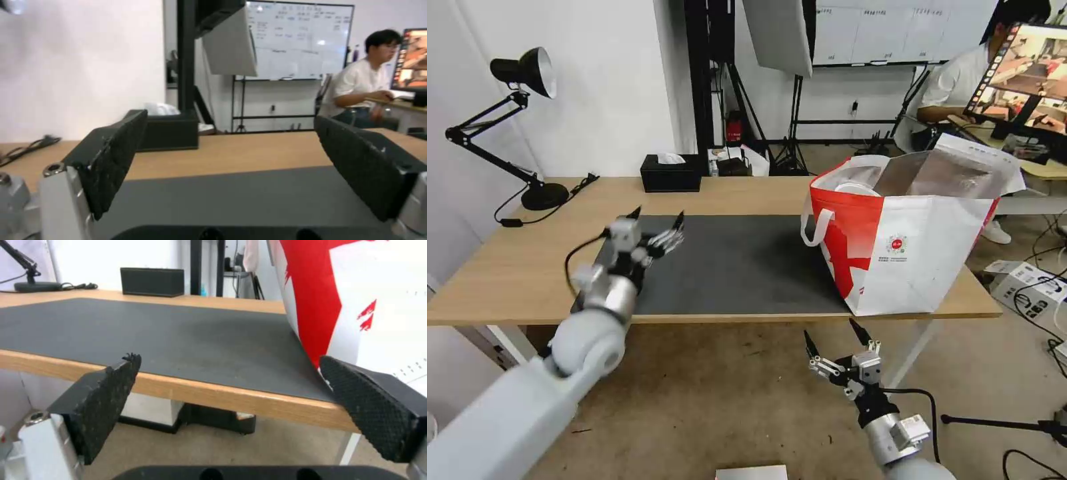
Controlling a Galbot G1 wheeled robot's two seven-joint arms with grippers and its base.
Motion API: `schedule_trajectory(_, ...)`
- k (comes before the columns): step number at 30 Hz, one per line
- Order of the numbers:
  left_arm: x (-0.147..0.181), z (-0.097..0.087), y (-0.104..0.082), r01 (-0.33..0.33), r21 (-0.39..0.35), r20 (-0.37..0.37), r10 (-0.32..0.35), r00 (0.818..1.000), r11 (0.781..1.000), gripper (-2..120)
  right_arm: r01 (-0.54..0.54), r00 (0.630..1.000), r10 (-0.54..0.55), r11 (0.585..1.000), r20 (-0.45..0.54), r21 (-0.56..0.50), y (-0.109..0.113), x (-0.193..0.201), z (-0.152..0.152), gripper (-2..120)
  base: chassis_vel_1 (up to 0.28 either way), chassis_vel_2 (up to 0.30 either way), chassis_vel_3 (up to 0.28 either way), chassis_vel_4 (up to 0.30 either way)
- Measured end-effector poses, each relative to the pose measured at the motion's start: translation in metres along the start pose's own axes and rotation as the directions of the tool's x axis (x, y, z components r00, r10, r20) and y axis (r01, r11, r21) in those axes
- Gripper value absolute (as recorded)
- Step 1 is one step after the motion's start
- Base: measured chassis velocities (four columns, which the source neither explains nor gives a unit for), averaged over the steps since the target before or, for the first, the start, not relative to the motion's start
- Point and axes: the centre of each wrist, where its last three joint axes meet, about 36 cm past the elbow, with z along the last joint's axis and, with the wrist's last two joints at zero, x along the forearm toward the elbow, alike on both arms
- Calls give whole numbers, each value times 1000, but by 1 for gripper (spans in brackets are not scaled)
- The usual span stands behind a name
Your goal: Pick up the trash from the table and place it into the takeout bag.
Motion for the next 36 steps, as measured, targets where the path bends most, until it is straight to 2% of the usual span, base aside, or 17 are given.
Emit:
schedule_trajectory(3, 17, 4, 1, 25, -16, -5, -25, 1000, 1000, 100, 0, 1000, 0, 1000, 0, 0, 0, 0, 0, 100, 0, 0, 0, 0)
schedule_trajectory(5, 44, 16, -4, 51, -36, -35, -52, 998, 998, 100, 0, 1000, 0, 1000, 0, 0, 0, 0, 0, 100, 0, 0, 0, 0)
schedule_trajectory(9, 62, 27, -7, 84, -55, -47, -87, 995, 995, 100, 0, 1000, 0, 1000, 0, 0, 0, 0, 0, 100, 0, 0, 0, 0)
schedule_trajectory(11, 78, 35, -8, 121, -63, -56, -124, 991, 991, 100, 0, 1000, 0, 1000, 0, 0, 0, 0, 0, 100, 0, 0, 0, 0)
schedule_trajectory(19, 113, 46, -3, 184, -127, -66, -193, 979, 975, 100, 0, 1000, 0, 1000, 0, 0, 0, 0, 0, 100, 0, 0, 0, 0)
schedule_trajectory(24, 125, 50, -2, 220, -129, -77, -231, 970, 967, 100, 0, 1000, 0, 1000, 0, 0, 0, 0, 0, 100, 0, 0, 0, 0)
schedule_trajectory(36, 164, 61, -18, 278, -107, -143, -292, 946, 954, 100, 0, 1000, 0, 1000, 0, 0, 0, 0, 0, 100, 0, 0, 0, 0)
